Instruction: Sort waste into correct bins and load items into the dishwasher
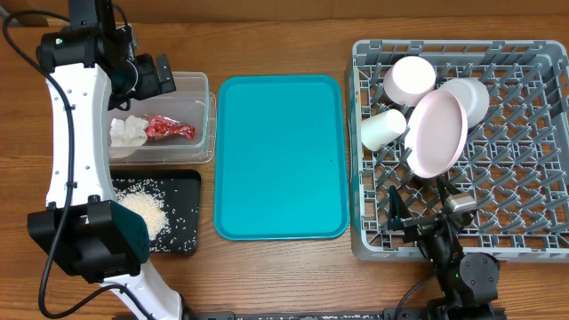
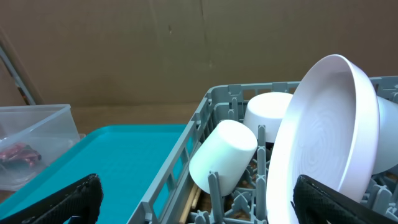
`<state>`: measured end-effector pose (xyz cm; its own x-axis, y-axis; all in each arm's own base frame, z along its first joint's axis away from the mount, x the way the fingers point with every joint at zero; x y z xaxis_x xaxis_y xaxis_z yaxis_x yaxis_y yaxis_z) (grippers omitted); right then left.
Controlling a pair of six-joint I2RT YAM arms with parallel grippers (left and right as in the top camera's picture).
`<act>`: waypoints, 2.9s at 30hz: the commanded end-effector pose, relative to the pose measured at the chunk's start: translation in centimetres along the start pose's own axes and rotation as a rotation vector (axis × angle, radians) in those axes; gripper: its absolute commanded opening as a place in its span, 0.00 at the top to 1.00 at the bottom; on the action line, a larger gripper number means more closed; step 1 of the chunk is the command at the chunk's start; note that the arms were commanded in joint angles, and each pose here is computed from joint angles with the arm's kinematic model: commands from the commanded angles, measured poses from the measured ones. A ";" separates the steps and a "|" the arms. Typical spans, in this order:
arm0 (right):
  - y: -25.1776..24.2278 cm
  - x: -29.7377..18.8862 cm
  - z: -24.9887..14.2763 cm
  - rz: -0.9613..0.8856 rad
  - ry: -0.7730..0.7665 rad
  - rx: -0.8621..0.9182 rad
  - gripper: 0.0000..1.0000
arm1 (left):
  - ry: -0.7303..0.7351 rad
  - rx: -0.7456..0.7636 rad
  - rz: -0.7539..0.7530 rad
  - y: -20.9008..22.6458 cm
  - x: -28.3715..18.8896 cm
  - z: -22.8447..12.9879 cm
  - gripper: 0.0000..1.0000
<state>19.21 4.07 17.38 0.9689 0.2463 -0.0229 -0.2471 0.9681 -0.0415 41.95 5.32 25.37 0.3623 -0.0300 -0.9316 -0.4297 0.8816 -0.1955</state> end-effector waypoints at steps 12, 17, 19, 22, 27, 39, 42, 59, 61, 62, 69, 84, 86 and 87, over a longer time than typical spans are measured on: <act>-0.3 0.0 -0.2 -0.022 -0.005 0.005 0.00 | -0.024 0.000 -0.003 -0.3 -0.9 0.1 0.00; -0.3 0.0 -0.2 -0.022 -0.005 0.005 0.00 | -0.024 0.000 -0.003 -0.3 -0.9 0.1 0.00; -0.3 0.0 -0.2 -0.022 -0.005 0.005 0.00 | -0.024 0.000 -0.003 -0.3 -0.9 0.1 0.00; -0.3 0.0 -0.2 -0.022 -0.005 0.005 0.00 | -0.024 0.000 -0.003 -0.3 -0.9 0.1 0.00; -0.3 0.0 -0.2 -0.022 -0.005 0.005 0.00 | -0.021 0.000 -0.002 -0.2 -0.7 0.2 0.00; -0.3 0.0 -0.2 -0.022 -0.005 0.005 0.00 | -0.158 0.013 -0.054 -0.7 -7.0 -0.4 0.00; -0.3 0.0 -0.2 -0.022 -0.005 0.005 0.00 | -0.242 0.020 -0.085 -0.7 -10.8 -1.2 0.00; -0.3 0.0 -0.2 -0.022 -0.005 0.005 0.00 | -0.527 0.045 -0.191 1.9 -24.1 -11.4 0.00; -0.3 0.0 -0.2 -0.022 -0.005 0.005 0.00 | -0.515 0.044 -0.187 2.4 -23.6 -12.6 0.00; -0.3 0.0 -0.2 -0.022 -0.005 0.005 0.00 | -0.509 0.043 -0.185 2.7 -23.4 -13.2 0.00; -0.3 0.0 -0.2 -0.022 -0.005 0.005 0.00 | -0.467 0.039 -0.170 4.5 -20.7 -17.6 0.00; -0.3 0.0 -0.2 -0.022 -0.005 0.005 0.00 | -0.681 -0.128 -0.408 5.0 -12.6 -19.0 0.00; -0.3 0.0 -0.2 -0.022 -0.005 0.005 0.00 | -0.715 -0.109 -0.472 4.7 -11.0 -19.3 0.00; -0.3 0.0 -0.2 -0.022 -0.005 0.005 0.00 | -0.730 -0.102 -0.489 4.7 -10.3 -19.4 0.00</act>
<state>19.23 3.98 17.38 0.9708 0.2389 -0.0229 -0.2397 0.9700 -0.0417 20.16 1.56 30.53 0.9362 0.0194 -0.3510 -0.2102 0.8312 -0.5146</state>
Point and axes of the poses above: each gripper's point midway between its finger pads, its own x axis out along the fingers, its own y axis along the line the jaws close on, z = x × y, the point moved 5 cm from there along -x, back along the fingers, and after that the axes turned 11 degrees about -x, right-handed, at the moved point
